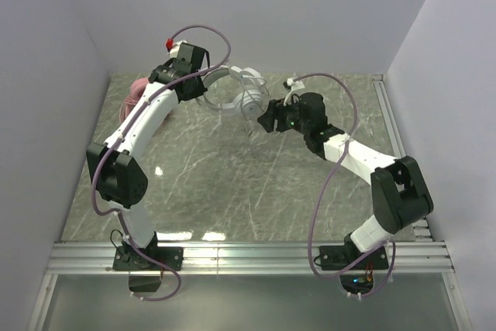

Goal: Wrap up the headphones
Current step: Wrap the headphone cable with the right arm

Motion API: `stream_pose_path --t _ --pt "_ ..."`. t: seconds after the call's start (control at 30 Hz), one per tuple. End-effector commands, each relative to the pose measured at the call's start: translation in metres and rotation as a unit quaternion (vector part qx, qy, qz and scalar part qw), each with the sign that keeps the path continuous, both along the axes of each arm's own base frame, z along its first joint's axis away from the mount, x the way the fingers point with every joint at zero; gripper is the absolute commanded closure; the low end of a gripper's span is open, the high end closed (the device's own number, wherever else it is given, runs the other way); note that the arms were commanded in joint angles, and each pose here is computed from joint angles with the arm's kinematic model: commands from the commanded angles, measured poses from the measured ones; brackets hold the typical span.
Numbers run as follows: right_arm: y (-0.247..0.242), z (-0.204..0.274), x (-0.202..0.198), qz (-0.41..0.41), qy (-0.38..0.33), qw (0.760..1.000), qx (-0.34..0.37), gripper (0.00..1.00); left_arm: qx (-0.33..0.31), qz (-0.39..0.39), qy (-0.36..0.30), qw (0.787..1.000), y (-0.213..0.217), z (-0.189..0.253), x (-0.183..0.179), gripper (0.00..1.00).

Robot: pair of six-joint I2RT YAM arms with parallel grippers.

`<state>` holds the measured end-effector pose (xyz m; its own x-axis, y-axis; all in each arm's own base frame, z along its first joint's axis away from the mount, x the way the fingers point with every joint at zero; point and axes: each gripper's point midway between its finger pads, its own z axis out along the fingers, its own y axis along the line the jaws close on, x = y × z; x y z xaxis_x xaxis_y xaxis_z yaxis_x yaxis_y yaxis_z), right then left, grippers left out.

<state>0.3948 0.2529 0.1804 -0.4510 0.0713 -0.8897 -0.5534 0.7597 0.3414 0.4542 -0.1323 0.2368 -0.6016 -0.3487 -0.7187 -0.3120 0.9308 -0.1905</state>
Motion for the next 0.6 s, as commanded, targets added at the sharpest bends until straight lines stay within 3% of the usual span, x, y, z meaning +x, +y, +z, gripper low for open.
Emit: stream_pose_path --t 0.0,0.17,0.2,0.33,0.57 --pt "-0.001 0.033 0.029 -0.043 -0.054 0.998 0.009 0.31 -0.046 -0.012 -0.066 0.997 -0.011 0.049 0.000 1.00" --pt "0.000 0.039 0.042 -0.056 -0.066 0.996 0.011 0.42 -0.049 -0.018 -0.063 0.997 -0.016 0.048 -0.004 1.00" --pt "0.004 0.041 0.041 -0.049 -0.069 0.996 0.012 0.59 -0.051 -0.020 -0.066 0.996 -0.017 0.049 -0.004 1.00" --pt "0.006 0.048 0.033 -0.036 -0.078 0.996 0.016 1.00 -0.050 -0.020 -0.064 0.997 -0.018 0.048 -0.003 1.00" --pt "-0.007 0.055 -0.034 -0.012 -0.102 0.995 0.015 1.00 -0.039 0.000 -0.076 0.996 -0.012 0.048 0.003 1.00"
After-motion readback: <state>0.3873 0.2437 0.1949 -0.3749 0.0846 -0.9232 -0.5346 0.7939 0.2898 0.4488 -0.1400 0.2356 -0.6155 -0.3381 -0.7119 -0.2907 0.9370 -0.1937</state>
